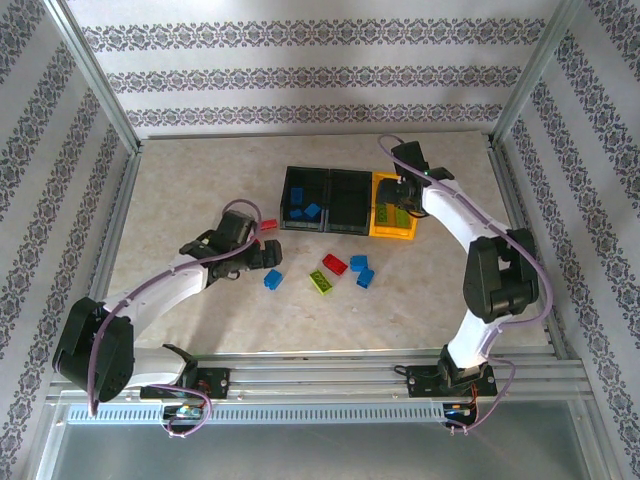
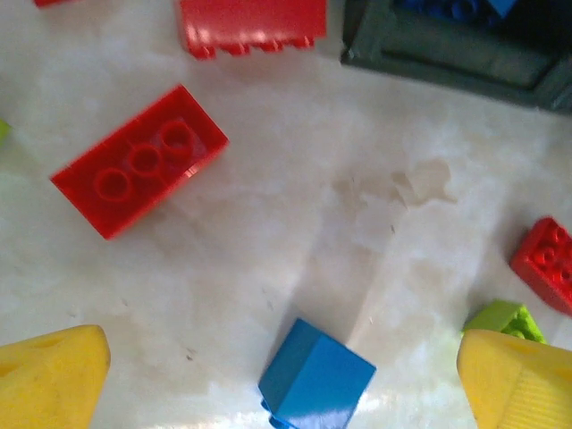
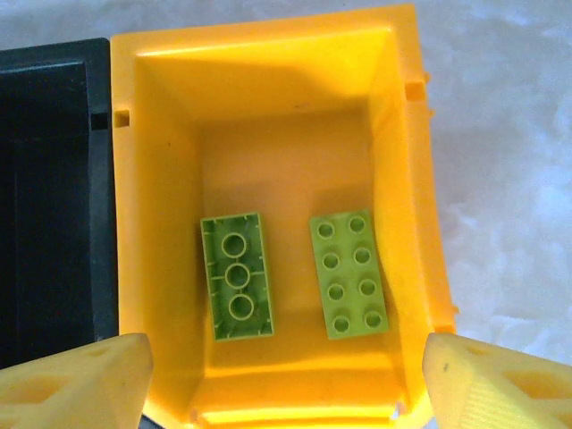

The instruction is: Sort the legos into containers by color

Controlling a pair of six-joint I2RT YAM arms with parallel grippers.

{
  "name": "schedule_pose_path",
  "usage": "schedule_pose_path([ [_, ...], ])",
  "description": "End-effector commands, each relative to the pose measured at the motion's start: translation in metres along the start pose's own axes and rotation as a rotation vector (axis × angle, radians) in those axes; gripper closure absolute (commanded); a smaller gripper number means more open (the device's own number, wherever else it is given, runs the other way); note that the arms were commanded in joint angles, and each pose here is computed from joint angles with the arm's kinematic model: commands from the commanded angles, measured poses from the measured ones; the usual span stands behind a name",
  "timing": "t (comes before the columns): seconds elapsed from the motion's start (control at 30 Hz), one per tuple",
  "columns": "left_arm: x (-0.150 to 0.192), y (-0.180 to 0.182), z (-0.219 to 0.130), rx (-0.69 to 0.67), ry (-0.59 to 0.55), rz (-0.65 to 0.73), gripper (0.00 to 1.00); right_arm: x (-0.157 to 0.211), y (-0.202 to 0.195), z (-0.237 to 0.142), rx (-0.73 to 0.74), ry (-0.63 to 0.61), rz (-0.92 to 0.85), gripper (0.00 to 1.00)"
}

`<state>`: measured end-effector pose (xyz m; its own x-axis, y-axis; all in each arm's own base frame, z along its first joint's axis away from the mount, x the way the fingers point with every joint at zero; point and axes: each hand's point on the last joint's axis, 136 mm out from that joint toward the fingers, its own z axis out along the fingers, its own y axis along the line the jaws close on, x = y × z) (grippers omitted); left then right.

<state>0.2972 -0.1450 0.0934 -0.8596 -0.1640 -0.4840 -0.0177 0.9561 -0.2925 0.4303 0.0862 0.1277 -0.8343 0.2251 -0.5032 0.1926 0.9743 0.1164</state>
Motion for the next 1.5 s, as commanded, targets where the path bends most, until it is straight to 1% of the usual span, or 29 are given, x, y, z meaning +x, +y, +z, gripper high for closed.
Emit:
schedule_pose_path([
  [0.0,0.029,-0.003,0.006,0.015,0.102,0.065,0.00,0.003,0.000,-0.016,0.005,-0.036,0.017,0.16],
  [0.1,0.043,-0.013,0.011,0.057,0.143,0.107,0.01,0.008,-0.002,-0.023,0.013,-0.046,0.024,0.13],
  [0.2,0.054,-0.020,0.016,0.065,0.179,0.148,0.04,0.017,-0.003,-0.027,0.021,-0.046,0.026,0.10],
  [0.33,0.064,-0.024,0.023,0.043,0.214,0.188,0.08,0.027,-0.001,-0.031,0.024,-0.047,0.022,0.09],
  [0.4,0.068,-0.025,0.027,0.031,0.229,0.204,0.12,0.030,-0.002,-0.033,0.030,-0.048,0.022,0.08],
  [0.57,0.072,-0.022,0.035,-0.022,0.245,0.230,0.17,0.038,-0.002,-0.037,0.027,-0.049,0.027,0.07],
  [0.77,0.071,-0.015,0.042,-0.085,0.244,0.231,0.23,0.042,-0.002,-0.043,0.028,-0.059,0.033,0.07],
  [1.0,0.059,0.002,0.044,-0.200,0.195,0.207,0.32,0.045,-0.002,-0.044,0.033,-0.062,0.037,0.06],
  [1.2,0.051,0.003,0.047,-0.232,0.171,0.206,0.41,0.046,0.000,-0.042,0.033,-0.058,0.035,0.06],
  [1.33,0.053,0.006,0.049,-0.245,0.185,0.208,0.52,0.046,0.000,-0.044,0.032,-0.060,0.034,0.06],
  [1.47,0.057,0.007,0.049,-0.244,0.195,0.202,0.58,0.046,0.000,-0.046,0.030,-0.065,0.037,0.06],
])
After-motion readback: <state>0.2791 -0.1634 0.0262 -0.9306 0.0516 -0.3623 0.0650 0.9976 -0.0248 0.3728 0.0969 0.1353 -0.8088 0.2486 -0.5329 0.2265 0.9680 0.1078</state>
